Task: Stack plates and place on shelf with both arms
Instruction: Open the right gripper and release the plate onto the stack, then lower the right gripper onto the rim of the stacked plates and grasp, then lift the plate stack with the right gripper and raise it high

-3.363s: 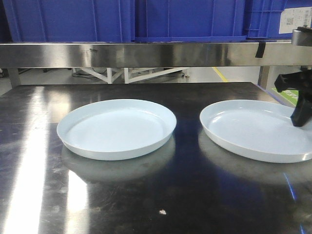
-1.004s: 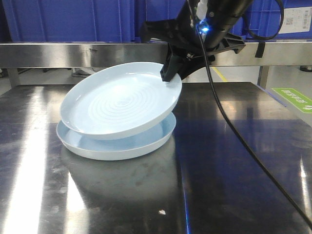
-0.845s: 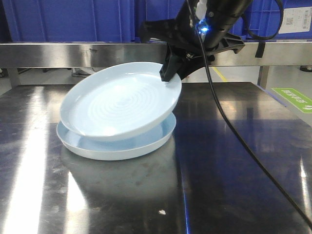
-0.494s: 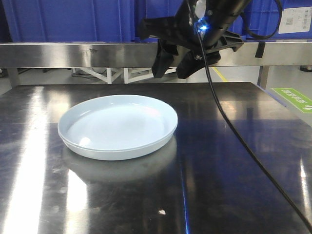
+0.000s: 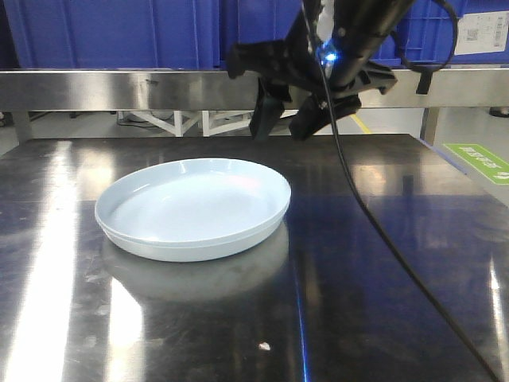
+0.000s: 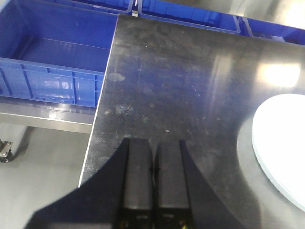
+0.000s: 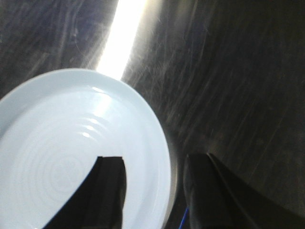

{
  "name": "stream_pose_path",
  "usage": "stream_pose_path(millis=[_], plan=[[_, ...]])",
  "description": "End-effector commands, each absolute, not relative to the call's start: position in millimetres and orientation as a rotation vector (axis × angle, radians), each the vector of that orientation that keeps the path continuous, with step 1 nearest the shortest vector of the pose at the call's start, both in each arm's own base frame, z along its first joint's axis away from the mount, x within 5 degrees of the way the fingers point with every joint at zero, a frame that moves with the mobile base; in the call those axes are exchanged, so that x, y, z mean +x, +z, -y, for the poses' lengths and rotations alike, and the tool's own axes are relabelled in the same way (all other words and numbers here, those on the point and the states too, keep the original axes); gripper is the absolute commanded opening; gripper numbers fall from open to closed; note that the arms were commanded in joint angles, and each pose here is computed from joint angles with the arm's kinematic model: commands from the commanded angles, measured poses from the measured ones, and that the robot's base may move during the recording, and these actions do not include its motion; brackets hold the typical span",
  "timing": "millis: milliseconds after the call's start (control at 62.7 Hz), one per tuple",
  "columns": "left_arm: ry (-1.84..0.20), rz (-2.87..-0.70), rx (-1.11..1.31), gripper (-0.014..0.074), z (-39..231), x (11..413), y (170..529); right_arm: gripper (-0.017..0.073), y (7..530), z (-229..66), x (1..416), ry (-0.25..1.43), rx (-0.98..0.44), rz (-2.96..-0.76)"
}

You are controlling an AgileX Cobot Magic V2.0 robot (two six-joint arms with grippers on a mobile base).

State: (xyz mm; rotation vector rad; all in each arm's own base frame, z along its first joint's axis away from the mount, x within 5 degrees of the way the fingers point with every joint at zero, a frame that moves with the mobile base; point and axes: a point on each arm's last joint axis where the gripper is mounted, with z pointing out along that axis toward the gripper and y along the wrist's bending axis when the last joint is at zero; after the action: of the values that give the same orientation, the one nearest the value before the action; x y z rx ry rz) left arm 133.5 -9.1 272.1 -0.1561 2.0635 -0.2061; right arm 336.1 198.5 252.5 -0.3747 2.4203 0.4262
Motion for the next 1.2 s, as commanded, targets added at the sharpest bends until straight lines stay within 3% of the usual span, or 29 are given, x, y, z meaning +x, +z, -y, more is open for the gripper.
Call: stream_pose_path(millis=[0,845,972,1116,1179], plan=[[-0.217,-1.953,-0.159,0.009,9,138,288,0.0404,276,-200,339,0.45,-0.371,-2.323],[-0.217,-1.953,-0.159,0.009,9,138,288,0.0398,235,-206,351,0.403,-0.396,-2.419],[-0.217,-1.953,-0.159,0.009,9,138,288,0.031,235,-206,351,0.403,-0.396,-2.419],[-0.217,-1.953,-0.159,0.009,9,138,288,0.005,236,-206,351,0.404,-0.396,-2.418],[-0.217,-1.953,-0.159,0.009,9,138,288,0.0065,239,-207,352,0.405,-0.396,-2.408]])
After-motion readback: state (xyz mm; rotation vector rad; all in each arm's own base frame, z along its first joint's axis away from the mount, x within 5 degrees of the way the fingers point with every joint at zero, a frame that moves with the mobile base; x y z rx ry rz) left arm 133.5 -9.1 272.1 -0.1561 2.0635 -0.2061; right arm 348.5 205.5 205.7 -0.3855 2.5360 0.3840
